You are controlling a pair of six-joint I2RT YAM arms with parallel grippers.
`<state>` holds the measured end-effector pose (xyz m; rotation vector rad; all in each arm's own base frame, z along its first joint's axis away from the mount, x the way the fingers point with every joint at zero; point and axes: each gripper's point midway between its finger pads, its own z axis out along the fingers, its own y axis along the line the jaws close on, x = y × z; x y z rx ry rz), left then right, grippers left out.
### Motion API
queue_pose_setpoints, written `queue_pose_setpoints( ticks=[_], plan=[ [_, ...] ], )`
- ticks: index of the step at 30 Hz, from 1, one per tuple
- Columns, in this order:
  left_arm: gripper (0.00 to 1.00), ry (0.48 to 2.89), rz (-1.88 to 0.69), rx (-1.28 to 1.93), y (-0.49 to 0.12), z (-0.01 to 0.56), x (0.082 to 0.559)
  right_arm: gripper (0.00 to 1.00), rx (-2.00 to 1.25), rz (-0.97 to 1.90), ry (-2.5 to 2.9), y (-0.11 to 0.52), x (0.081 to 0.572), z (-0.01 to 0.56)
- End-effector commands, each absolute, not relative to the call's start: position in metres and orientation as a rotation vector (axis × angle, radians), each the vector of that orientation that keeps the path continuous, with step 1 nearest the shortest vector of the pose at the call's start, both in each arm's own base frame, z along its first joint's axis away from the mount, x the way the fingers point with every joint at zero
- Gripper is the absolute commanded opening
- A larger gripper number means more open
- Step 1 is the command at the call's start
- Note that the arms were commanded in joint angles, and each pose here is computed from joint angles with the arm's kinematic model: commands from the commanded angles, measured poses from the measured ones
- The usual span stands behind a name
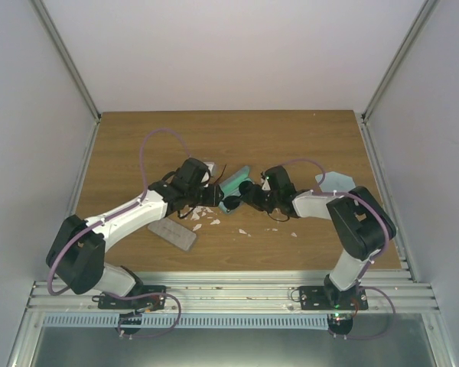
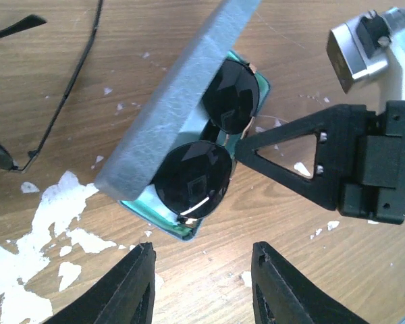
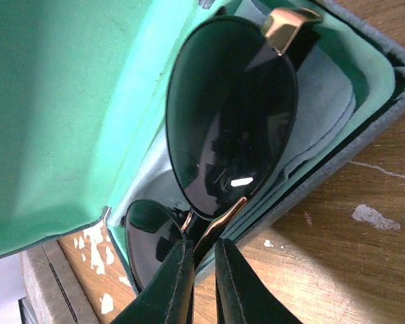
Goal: Organize the sunglasses
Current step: Place the sunglasses in the sunglasses case.
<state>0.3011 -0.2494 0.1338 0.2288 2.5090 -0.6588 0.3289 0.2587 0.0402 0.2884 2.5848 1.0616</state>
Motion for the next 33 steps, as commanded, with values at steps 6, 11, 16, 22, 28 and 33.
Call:
queue_pose_setpoints(
  ticks=[6, 11, 16, 22, 28, 33],
  plan=[
    [0.42, 2.456, -0.758, 0.111, -0.244, 0.142, 0.311, 0.07, 0.322, 1.095, 2.580, 0.264, 0.332, 0.034],
    [0.43, 2.463, -0.758, 0.104, -0.242, 0.138, 0.311, 0.03, 0.316, 1.113, 2.579, 0.267, 0.334, 0.036],
    [0.43, 2.472, -0.761, 0.101, -0.242, 0.135, 0.311, 0.00, 0.307, 1.141, 2.588, 0.271, 0.332, 0.034],
    [0.43, 2.485, -0.757, 0.099, -0.242, 0.131, 0.312, 0.01, 0.257, 1.165, 2.579, 0.276, 0.331, 0.038],
    [0.43, 2.468, -0.758, 0.106, -0.245, 0.138, 0.318, 0.02, 0.202, 1.089, 2.578, 0.270, 0.333, 0.042],
    [0.45, 2.428, -0.771, 0.125, -0.250, 0.154, 0.327, 0.09, 0.168, 0.976, 2.510, 0.250, 0.333, 0.066]
  ],
)
